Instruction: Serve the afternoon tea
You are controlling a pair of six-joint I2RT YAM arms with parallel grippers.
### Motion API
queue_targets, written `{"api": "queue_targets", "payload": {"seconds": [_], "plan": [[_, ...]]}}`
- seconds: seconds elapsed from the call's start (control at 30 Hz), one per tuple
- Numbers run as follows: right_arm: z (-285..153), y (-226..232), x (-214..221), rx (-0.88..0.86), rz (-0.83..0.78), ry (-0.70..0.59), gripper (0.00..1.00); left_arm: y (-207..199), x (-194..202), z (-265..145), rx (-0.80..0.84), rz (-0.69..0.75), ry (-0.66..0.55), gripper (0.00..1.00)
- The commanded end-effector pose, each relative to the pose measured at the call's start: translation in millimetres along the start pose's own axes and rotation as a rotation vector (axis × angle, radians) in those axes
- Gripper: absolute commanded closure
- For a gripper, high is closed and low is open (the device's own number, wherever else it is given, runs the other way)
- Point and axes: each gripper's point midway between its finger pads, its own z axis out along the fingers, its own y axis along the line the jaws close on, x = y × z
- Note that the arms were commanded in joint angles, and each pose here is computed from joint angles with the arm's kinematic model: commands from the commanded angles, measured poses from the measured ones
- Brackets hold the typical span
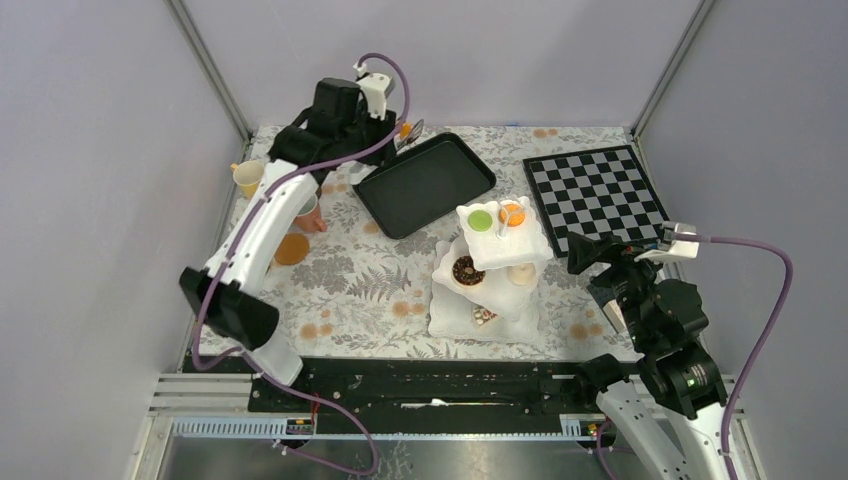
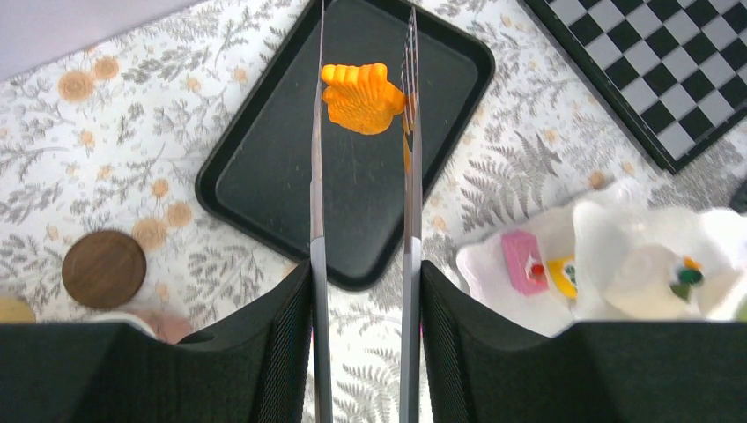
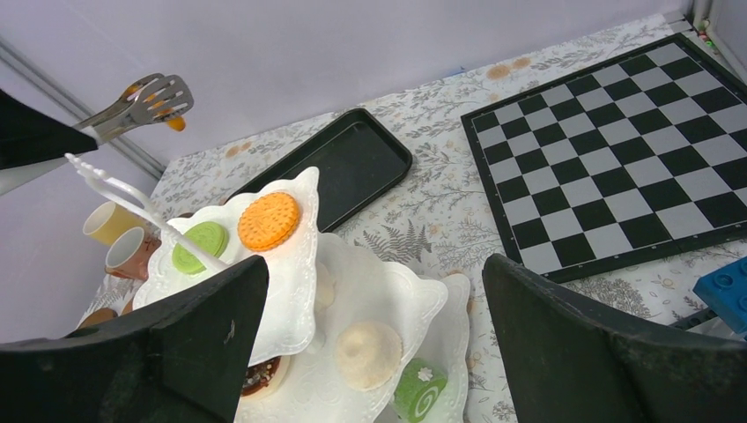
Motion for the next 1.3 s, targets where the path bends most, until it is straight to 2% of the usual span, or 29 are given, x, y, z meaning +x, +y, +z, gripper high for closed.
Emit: {"api": "queue_targets", "payload": {"seconds": [0.0, 0.23, 0.37, 0.73, 1.27], "plan": [[-2, 11, -14, -0.058, -0.005, -0.053, 0.02, -14, -3, -61, 0.05, -0.021, -0.039, 0.81], [-4, 13, -19, -0.068, -0.002, -0.071, 0.02, -81, 15, -155, 0.382, 0.002, -0.11, 0.79], [-4, 12, -17, -0.064, 0.003, -0.07, 0.02, -114, 26, -181, 0.543, -0.04, -0.125, 0.78], [-2, 14, -13, -0.071, 0.032, -0.056, 0.02, -195, 58, -189, 0.794, 0.021, -0.033, 0.79], [0, 11, -7, -0.058, 0.036, -0.045, 0.02, -217, 69, -152, 0.801, 0.046, 0.024, 0.79]]}}
